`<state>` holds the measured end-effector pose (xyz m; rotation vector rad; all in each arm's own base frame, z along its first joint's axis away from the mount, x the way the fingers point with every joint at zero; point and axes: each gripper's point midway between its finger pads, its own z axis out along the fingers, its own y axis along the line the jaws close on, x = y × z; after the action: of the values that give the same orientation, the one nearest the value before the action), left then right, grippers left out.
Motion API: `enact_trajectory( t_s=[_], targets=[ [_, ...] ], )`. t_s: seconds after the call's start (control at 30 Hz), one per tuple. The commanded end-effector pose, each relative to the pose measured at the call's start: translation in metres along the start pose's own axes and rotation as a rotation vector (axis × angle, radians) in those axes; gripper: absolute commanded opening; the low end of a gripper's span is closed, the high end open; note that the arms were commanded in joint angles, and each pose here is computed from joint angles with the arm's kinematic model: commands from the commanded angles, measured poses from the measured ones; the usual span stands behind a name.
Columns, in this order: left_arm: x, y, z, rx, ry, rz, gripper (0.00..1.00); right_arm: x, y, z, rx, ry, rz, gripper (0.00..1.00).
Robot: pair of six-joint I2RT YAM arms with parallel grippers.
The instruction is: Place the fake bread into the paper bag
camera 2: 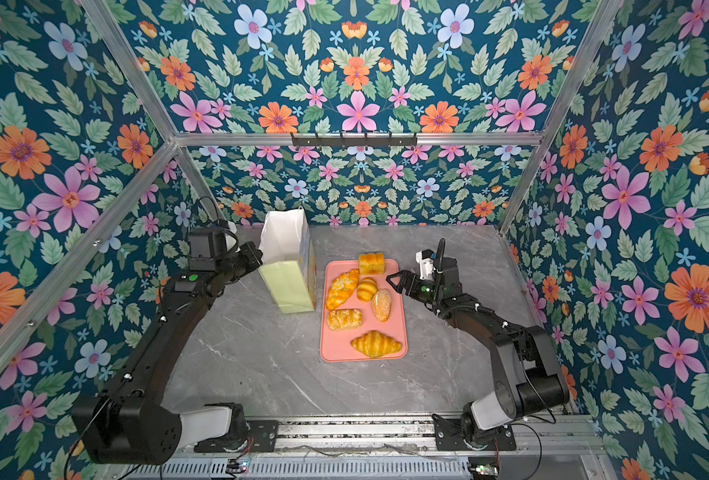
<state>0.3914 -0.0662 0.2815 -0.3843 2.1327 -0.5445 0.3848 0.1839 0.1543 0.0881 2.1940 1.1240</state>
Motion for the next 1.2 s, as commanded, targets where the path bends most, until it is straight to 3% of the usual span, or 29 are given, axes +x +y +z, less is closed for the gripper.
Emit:
enact_trajectory(
  t_s=[0.0,0.23,0.43,0.63,0.8,1.07,1.17],
  targets=[
    [-0.007,0.0,-0.001,-0.006,-0.036,-0.008,0.01,-0.002,0.002,0.0,0.0,-0.002,-0.009,0.91],
    [-0.006,-0.001,0.001,0.003,-0.029,0.001,0.1,-0.003,0.002,-0.003,0.015,-0.009,-0.027,0.91],
    [-0.014,-0.01,-0.004,0.027,-0.036,0.026,0.38,-0.008,-0.003,-0.015,0.09,-0.038,-0.063,0.91],
    [-0.029,-0.014,-0.024,0.003,-0.079,0.101,0.57,-0.008,-0.011,-0.032,0.218,-0.021,-0.069,0.91],
    [-0.042,-0.017,-0.049,-0.022,-0.145,0.165,0.65,-0.007,-0.006,-0.053,0.27,-0.033,-0.085,0.91],
    [-0.043,-0.018,-0.076,0.008,-0.265,0.235,0.73,-0.01,-0.025,-0.102,0.528,-0.081,-0.09,0.92],
    [-0.037,-0.014,-0.074,0.011,-0.283,0.258,0.77,-0.008,-0.032,-0.113,0.584,-0.084,-0.15,0.96]
  ],
)
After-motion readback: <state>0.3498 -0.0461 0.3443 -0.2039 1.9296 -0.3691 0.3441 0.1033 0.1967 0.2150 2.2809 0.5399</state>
